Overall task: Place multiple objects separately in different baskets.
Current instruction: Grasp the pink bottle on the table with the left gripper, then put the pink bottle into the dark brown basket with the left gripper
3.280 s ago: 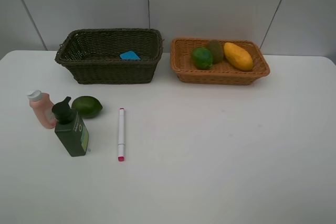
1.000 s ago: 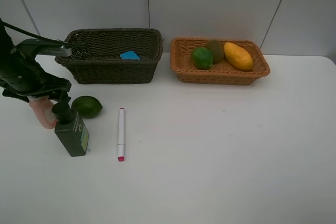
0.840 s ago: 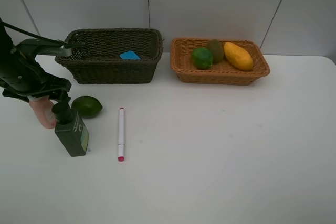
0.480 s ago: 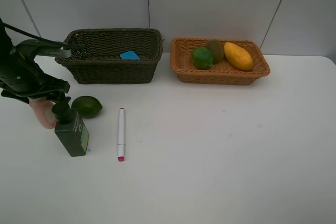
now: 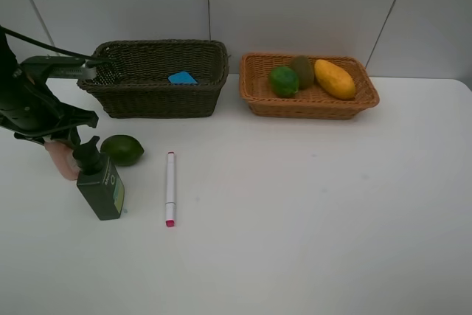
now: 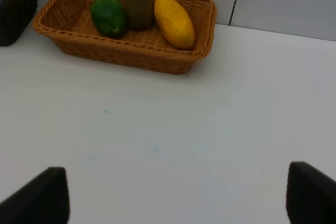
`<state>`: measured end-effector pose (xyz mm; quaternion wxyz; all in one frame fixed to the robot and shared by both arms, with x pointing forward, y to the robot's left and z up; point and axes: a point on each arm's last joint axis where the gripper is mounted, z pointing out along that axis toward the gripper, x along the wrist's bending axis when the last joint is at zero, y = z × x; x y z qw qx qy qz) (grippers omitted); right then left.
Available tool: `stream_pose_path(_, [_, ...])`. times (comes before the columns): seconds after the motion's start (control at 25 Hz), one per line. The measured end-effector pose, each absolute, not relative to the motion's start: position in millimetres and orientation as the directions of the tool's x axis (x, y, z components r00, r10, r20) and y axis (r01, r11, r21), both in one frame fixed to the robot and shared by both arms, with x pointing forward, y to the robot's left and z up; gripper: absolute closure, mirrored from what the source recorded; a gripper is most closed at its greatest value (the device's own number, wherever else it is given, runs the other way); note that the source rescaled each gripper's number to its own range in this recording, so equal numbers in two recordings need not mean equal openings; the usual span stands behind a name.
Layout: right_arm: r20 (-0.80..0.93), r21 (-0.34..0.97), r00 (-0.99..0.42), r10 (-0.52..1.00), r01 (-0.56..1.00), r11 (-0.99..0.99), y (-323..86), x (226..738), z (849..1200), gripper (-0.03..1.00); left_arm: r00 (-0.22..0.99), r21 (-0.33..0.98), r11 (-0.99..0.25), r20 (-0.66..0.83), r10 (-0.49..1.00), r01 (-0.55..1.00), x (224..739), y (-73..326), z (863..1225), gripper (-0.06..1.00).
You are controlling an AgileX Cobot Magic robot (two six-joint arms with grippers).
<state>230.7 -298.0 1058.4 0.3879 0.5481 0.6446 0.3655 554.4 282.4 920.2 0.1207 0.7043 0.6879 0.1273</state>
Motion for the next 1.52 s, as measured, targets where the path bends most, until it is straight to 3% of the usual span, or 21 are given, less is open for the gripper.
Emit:
stream_pose_path(0.32, [-0.099,0.896,-0.098,0.990,0.423,0.132,-298.0,230.7,1058.4,-0.03,0.043,0.346,-0.053,0.036,0.998,0.937,554.6,283.6,920.3,0.65])
stream_pose_path(0.8, [-0.099,0.896,-0.098,0.990,0.423,0.132,-298.0,230.7,1058.4,-0.03,-0.005,0.327,0.008,-0.009,1.000,0.945,551.5,281.4,922.5,0.65])
stream_pose_path(1.32, [-0.099,0.896,-0.098,0.990,0.423,0.132,-298.0,230.7,1058.4,-0.03,0.036,0.395,-0.034,0.001,0.999,0.918,568.0,280.1,1007.9,0.65])
stream_pose_path(1.52, [-0.099,0.896,-0.098,0.990,0.423,0.132,-298.0,230.7,1058.4,-0.03,0.077,0.480,-0.064,-0.007,0.997,0.875,584.8,276.7,1044.1,0.65])
